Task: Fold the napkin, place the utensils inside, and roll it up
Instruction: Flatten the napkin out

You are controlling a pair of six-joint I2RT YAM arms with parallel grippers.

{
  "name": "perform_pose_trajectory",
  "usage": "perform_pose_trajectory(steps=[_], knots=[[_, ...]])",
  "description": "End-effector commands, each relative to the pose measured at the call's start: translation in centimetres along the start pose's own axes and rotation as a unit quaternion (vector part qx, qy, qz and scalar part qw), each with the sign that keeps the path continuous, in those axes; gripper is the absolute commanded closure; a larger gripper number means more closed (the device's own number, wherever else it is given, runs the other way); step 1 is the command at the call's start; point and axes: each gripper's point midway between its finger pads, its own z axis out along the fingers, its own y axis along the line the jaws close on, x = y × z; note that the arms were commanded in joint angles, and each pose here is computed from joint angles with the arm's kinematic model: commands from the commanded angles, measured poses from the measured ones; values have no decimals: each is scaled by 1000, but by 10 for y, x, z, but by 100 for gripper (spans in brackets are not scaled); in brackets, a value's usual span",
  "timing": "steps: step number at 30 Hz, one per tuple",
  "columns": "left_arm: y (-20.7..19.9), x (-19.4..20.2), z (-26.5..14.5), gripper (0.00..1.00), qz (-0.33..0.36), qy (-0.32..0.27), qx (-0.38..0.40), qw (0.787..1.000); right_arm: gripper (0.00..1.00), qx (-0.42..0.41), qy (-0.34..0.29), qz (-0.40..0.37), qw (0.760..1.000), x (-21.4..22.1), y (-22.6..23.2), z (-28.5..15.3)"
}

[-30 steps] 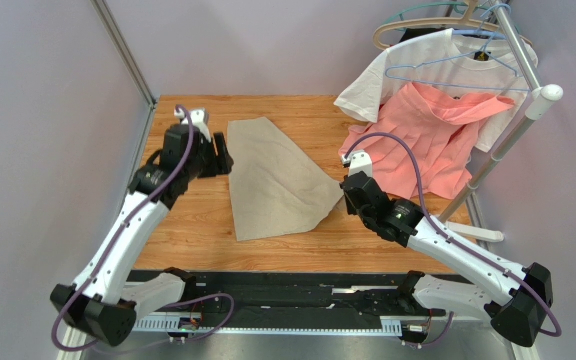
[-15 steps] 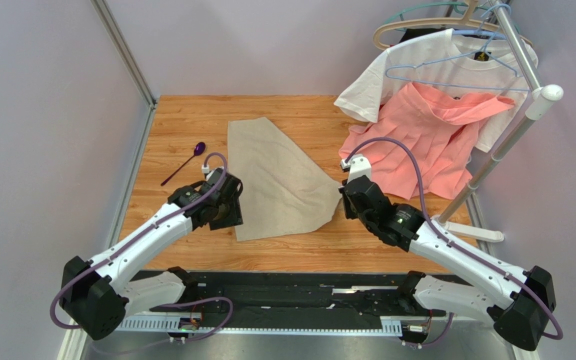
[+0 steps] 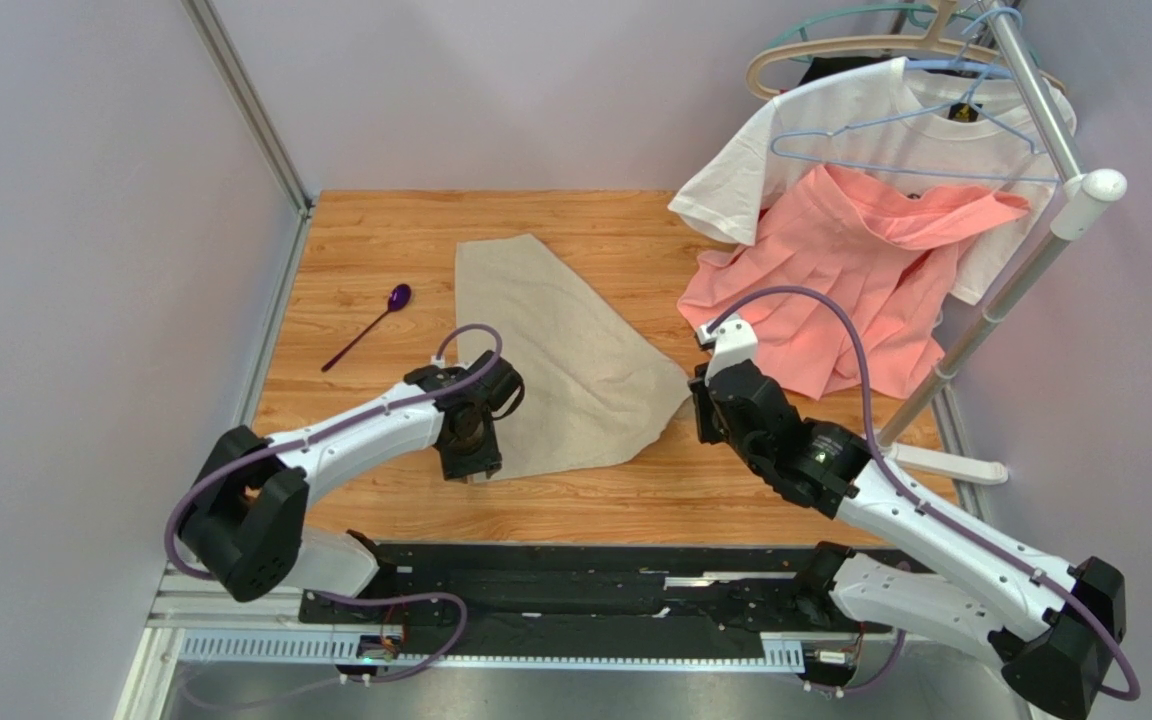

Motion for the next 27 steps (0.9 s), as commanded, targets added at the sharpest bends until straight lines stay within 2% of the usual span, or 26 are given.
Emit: perform_pose_trajectory(steps=[1,7,10,14,23,27], knots=[[4,2,9,55,-24,1,-29,999,100,-10,-39,23,999,-18,1,-7],[-2,-6,16,56,-44,-25,-15,999,100,-14,-39,22,999,-16,1,-9],[-4,-4,24,57,-48,-20,-14,999,100,-15,-37,22,999,-15,2,-8],[1,2,33,57,-57,-15,-28,998,100,-19,-32,20,999,-12,3,-7],[19,-2,30,58,-76,-45,-53,995,100,-22,-32,25,999,-10,3,-9],[10,-6,29,59,-92,-59,-21,994,100,-26,-29,24,999,-9,5,-8]])
